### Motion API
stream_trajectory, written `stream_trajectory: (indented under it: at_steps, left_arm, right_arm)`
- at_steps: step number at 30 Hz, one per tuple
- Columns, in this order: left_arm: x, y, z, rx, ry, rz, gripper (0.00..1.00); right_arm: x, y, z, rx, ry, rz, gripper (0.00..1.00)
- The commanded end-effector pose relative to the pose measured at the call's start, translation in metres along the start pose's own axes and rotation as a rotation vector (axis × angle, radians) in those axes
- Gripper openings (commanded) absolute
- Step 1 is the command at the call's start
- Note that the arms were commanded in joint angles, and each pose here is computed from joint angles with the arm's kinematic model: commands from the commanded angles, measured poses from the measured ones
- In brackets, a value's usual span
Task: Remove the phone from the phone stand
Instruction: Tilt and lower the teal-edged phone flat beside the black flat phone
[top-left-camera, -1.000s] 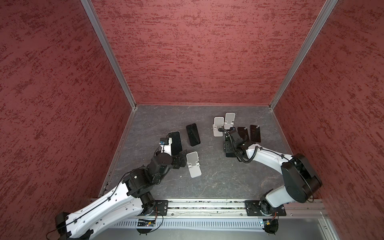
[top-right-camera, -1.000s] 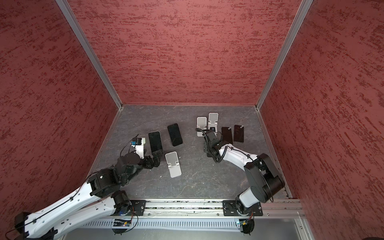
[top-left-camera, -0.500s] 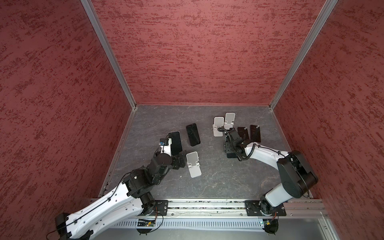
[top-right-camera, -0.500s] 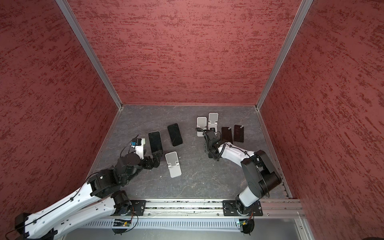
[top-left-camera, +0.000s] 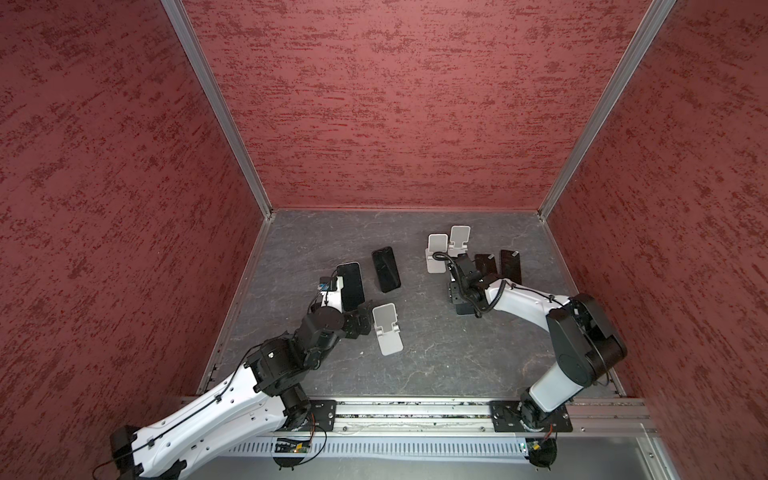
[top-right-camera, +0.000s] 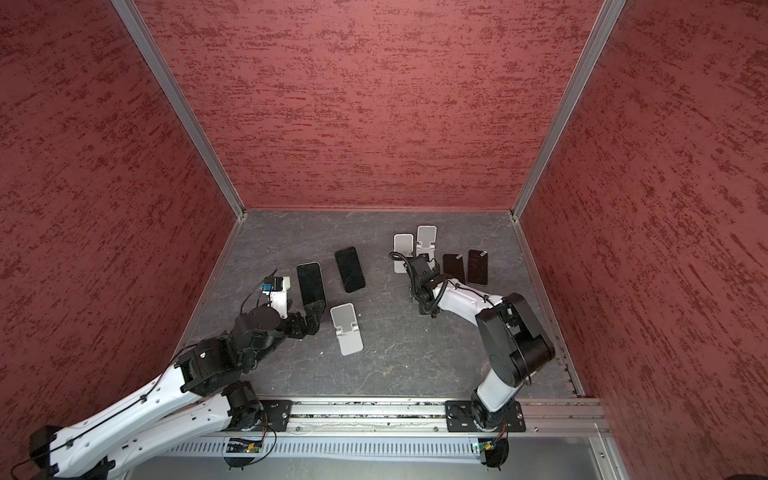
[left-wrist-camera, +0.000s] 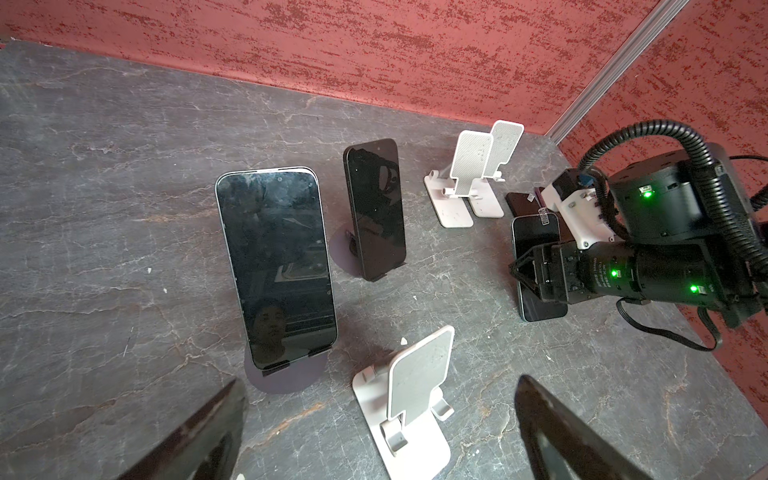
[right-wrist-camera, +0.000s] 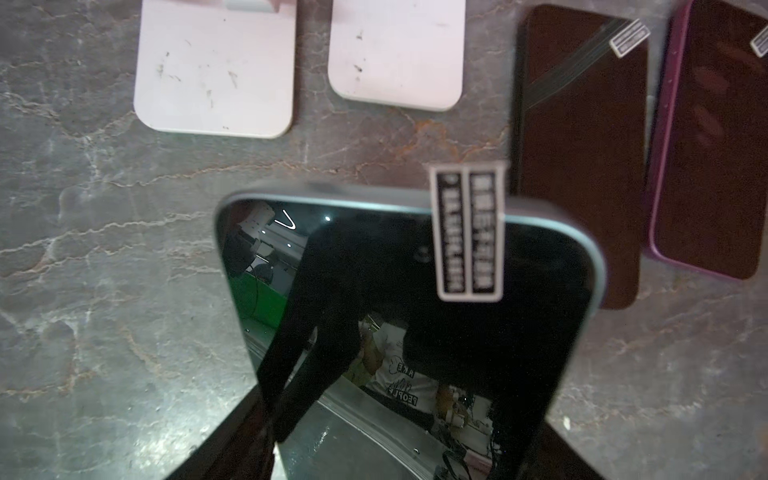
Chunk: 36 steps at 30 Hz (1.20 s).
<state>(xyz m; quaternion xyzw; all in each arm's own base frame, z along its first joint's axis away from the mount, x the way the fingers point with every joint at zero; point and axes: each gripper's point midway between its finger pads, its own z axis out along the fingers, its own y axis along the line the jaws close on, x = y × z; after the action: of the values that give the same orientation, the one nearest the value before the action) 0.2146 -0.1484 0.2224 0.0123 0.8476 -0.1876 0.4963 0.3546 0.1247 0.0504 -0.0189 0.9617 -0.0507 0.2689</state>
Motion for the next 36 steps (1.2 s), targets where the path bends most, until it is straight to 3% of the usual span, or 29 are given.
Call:
stream_trajectory:
  at_steps: [1, 36]
  left_arm:
    - [0.001, 0.004, 0.001, -0.012, -0.007, -0.005, 1.0]
    - [-0.001, 0.005, -0.001, -0.011, -0.016, -0.008, 1.0]
  right_arm:
    - [-0.007, -0.011, 0.002, 0.059, 0.004, -0.011, 0.66]
    - [0.012, -0.006, 0.04, 0.018, 0.174, -0.022, 0.68]
